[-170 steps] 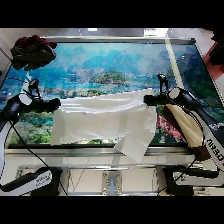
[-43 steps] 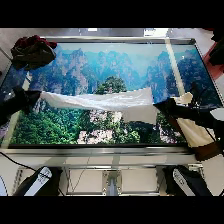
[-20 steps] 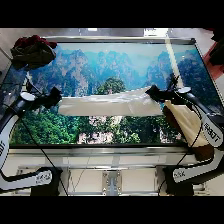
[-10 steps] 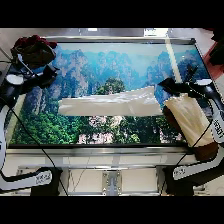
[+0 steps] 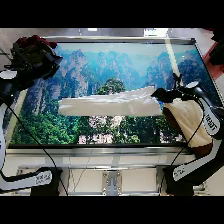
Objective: Fold the shirts.
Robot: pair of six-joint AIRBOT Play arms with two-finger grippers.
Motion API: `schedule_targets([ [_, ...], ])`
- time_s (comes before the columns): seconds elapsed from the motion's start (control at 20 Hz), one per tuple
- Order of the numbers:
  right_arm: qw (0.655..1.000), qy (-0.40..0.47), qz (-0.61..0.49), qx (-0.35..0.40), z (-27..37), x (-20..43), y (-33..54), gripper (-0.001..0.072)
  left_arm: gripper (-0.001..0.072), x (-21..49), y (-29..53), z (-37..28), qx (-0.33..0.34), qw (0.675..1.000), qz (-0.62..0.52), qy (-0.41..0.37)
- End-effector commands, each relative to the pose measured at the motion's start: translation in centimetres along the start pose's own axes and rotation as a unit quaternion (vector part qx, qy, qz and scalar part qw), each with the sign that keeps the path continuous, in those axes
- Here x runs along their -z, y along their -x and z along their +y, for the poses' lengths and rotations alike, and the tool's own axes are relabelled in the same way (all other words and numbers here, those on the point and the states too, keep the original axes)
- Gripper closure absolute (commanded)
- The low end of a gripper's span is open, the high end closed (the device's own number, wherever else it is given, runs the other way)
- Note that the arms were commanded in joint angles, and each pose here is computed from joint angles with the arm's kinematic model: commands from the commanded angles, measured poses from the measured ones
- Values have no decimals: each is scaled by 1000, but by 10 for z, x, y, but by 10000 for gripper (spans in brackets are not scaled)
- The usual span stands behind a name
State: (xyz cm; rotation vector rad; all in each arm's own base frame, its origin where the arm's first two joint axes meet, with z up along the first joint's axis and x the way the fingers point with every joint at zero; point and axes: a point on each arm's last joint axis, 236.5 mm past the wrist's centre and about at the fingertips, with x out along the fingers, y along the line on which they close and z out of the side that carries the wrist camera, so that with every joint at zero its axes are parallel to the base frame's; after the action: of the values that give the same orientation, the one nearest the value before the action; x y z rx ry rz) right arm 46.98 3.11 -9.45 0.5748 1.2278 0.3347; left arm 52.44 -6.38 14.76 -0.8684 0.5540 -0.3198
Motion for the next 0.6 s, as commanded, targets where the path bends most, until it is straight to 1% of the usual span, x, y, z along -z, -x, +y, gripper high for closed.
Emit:
schedule_targets([
  [0.0,999,22,35,1,9,17,-23,103,119,4,0,-7,14,1000,8,-2],
  [0.1,999,29,42,-2,16,20,-27,119,120,8,1,-9,17,1000,17,-2],
  [0.15,998,33,46,-6,20,20,-25,208,123,11,1,-10,20,1000,24,-2],
  [0.2,998,40,50,-12,26,18,-21,386,203,14,1,-12,23,999,31,-3],
  [0.25,997,48,54,-20,33,14,-15,579,517,20,1,-14,27,999,42,-4],
  [0.3,996,57,58,-28,41,11,-7,668,690,27,0,-16,30,998,53,-10],
  [0.35,995,66,59,-36,52,6,4,685,698,38,-2,-21,34,997,70,-17],
  [0.4,995,70,54,-39,63,-1,16,685,698,52,-7,-24,32,995,89,-32],
  [0.55,994,105,21,-27,94,-19,63,686,699,132,-35,-24,-1,980,185,-79],
])
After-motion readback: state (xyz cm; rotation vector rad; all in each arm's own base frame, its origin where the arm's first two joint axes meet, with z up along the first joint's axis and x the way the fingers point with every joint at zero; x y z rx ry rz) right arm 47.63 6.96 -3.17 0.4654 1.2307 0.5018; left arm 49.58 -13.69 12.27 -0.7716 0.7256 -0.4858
